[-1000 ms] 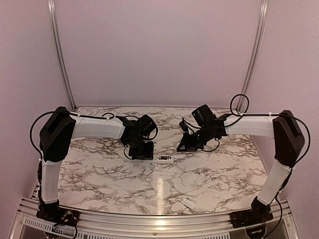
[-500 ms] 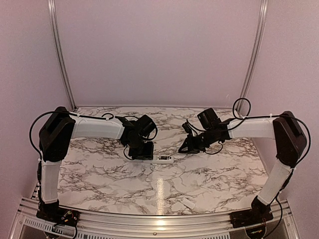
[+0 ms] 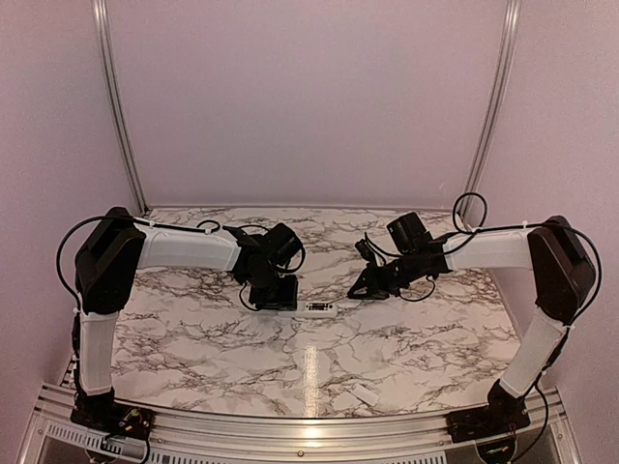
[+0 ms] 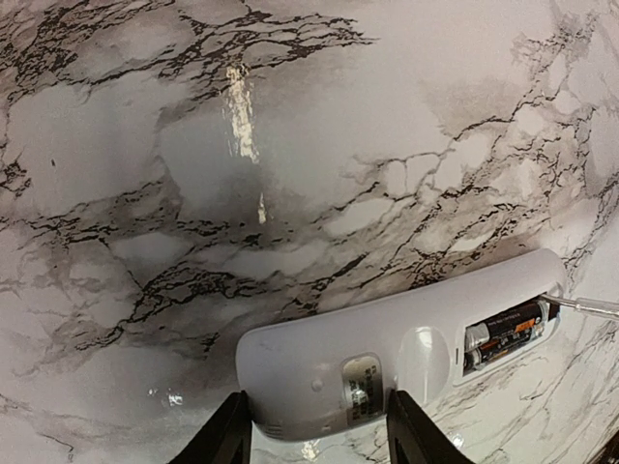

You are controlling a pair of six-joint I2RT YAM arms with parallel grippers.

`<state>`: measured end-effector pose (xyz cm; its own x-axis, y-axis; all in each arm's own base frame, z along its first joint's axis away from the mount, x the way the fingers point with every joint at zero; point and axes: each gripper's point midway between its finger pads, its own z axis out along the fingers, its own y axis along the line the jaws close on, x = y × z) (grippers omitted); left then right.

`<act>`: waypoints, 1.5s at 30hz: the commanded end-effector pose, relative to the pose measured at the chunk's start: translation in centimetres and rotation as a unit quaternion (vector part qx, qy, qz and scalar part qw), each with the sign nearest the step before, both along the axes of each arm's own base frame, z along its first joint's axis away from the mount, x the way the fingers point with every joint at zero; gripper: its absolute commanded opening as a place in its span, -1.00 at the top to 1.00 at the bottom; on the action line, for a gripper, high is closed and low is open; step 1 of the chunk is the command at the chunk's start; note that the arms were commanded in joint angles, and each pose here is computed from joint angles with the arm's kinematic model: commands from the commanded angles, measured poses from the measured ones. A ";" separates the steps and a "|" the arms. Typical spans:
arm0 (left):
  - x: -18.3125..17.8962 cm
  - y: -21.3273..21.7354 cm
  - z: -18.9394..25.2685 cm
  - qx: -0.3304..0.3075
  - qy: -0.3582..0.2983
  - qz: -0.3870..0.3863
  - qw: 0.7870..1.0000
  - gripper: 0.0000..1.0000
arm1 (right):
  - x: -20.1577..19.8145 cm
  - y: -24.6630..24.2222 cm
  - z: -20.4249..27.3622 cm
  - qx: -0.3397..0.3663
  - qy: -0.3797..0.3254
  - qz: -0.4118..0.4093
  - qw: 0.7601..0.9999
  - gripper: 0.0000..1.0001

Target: Unload the batteries from the remote control

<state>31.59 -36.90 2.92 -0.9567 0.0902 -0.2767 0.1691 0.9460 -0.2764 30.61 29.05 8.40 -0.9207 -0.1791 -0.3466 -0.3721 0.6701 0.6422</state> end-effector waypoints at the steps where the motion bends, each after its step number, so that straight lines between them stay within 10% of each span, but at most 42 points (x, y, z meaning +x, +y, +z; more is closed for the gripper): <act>1: -2.3 -0.6 -2.9 0.002 0.038 -0.021 0.999 0.03 | -2.3 0.0 -2.2 -0.004 0.047 0.026 0.999 1.00; 45: -2.8 -0.9 -2.5 -0.003 0.046 -0.032 0.998 0.06 | -2.4 -1.7 -5.9 -0.023 0.084 0.026 0.996 1.00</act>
<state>31.55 -36.88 2.90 -0.9582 0.0841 -0.2735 0.1625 0.9467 -0.2781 30.29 28.94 6.54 -0.9164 -0.2188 -0.3351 -0.3980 0.5851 0.7065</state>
